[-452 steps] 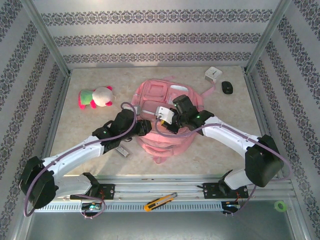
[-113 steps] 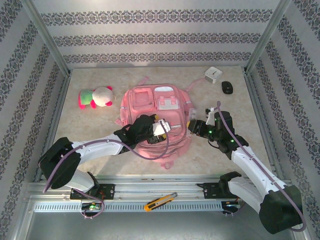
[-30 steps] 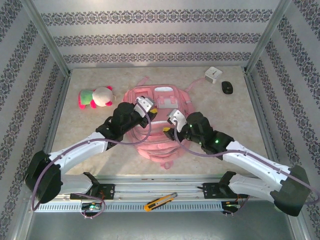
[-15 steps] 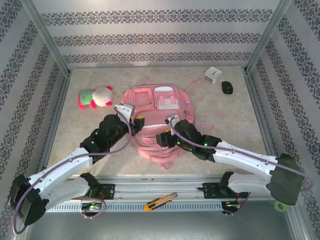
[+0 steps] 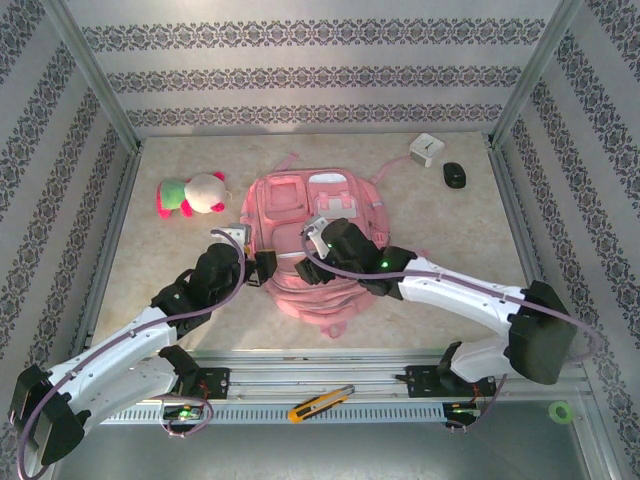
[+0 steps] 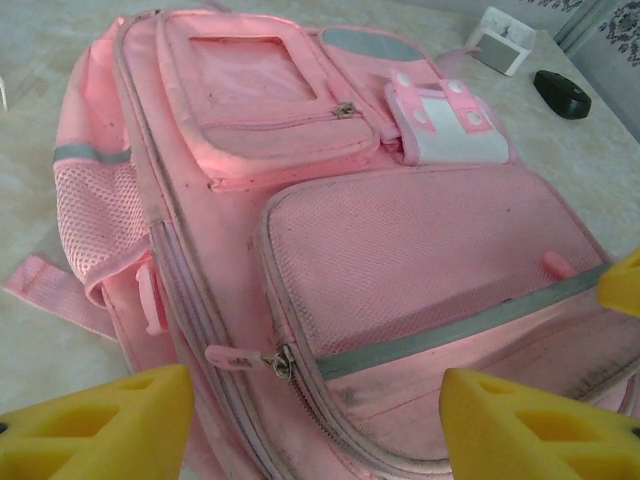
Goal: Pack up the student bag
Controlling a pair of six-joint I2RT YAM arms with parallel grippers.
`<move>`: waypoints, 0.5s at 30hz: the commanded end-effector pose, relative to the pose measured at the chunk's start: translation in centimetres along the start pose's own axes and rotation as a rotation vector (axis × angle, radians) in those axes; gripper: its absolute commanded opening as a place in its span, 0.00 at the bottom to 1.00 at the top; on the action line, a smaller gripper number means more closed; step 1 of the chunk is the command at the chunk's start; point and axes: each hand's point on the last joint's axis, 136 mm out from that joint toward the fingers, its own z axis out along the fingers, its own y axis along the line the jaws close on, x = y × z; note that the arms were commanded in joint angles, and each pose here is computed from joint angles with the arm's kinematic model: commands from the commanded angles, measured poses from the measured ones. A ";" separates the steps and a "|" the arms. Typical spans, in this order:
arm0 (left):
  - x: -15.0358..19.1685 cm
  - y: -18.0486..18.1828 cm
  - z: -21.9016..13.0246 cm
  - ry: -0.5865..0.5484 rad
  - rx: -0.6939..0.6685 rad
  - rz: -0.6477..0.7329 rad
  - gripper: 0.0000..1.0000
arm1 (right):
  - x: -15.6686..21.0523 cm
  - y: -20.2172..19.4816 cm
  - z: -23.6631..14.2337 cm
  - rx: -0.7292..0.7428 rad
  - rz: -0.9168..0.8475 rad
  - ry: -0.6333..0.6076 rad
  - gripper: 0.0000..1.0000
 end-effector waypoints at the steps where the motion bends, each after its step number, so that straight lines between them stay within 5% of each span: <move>1: 1.4 1.6 0.1 0.035 -0.060 -0.060 0.65 | 0.9 -1.3 0.7 0.040 -0.069 0.091 0.65; 15: 3.4 1.5 2.3 0.101 -0.042 -0.106 0.65 | 5.0 -0.9 3.8 -0.021 -0.104 0.214 0.64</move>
